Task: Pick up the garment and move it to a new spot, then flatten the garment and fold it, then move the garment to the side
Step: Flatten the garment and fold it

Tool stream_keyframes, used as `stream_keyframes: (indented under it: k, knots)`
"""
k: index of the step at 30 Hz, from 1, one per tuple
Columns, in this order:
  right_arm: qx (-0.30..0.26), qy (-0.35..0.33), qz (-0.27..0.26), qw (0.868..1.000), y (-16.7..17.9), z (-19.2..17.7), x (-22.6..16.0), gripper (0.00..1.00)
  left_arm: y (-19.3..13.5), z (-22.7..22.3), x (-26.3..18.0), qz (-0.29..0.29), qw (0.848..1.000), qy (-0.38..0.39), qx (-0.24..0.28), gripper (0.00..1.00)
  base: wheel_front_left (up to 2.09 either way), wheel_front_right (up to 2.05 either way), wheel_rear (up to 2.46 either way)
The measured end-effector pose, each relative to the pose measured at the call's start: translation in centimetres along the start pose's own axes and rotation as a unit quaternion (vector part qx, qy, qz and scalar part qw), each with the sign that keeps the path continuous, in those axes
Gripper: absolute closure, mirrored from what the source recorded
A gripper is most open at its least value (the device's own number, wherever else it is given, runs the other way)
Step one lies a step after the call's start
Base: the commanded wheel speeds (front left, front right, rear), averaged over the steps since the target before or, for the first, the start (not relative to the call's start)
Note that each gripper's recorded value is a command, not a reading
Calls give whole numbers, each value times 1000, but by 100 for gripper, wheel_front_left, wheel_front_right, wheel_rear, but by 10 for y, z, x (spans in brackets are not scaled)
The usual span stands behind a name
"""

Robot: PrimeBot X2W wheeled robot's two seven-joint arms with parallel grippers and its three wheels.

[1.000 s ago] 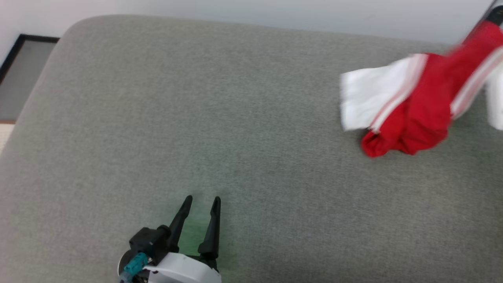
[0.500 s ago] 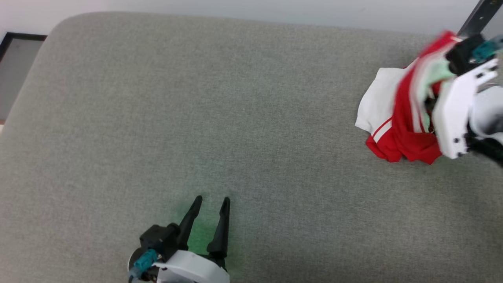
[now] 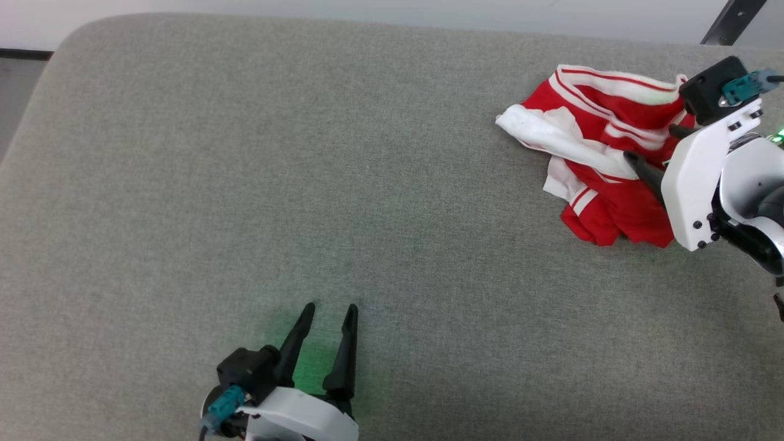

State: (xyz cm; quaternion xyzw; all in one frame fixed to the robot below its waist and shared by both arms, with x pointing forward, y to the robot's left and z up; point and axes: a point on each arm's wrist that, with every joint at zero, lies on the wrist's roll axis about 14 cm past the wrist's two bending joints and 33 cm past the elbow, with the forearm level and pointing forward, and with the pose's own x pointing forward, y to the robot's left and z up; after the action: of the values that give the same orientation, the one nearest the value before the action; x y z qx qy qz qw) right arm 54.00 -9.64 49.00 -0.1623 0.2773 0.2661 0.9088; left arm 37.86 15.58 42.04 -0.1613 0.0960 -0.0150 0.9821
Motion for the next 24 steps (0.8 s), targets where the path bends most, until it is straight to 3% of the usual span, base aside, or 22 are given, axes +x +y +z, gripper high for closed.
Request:
stream_keyframes:
  k: [12,18,24]
  knots:
    - [-16,-43,81,996,57,45,4,0,2,-3,-2,5,1000,4,-7,0,0,0,0]
    - [-30,13,76,997,56,38,20,0,8,-4,-7,16,1000,5,-13,0,0,0,0]
    - [-9,62,65,996,44,29,41,0,12,-12,-9,22,999,18,-15,0,0,0,0]
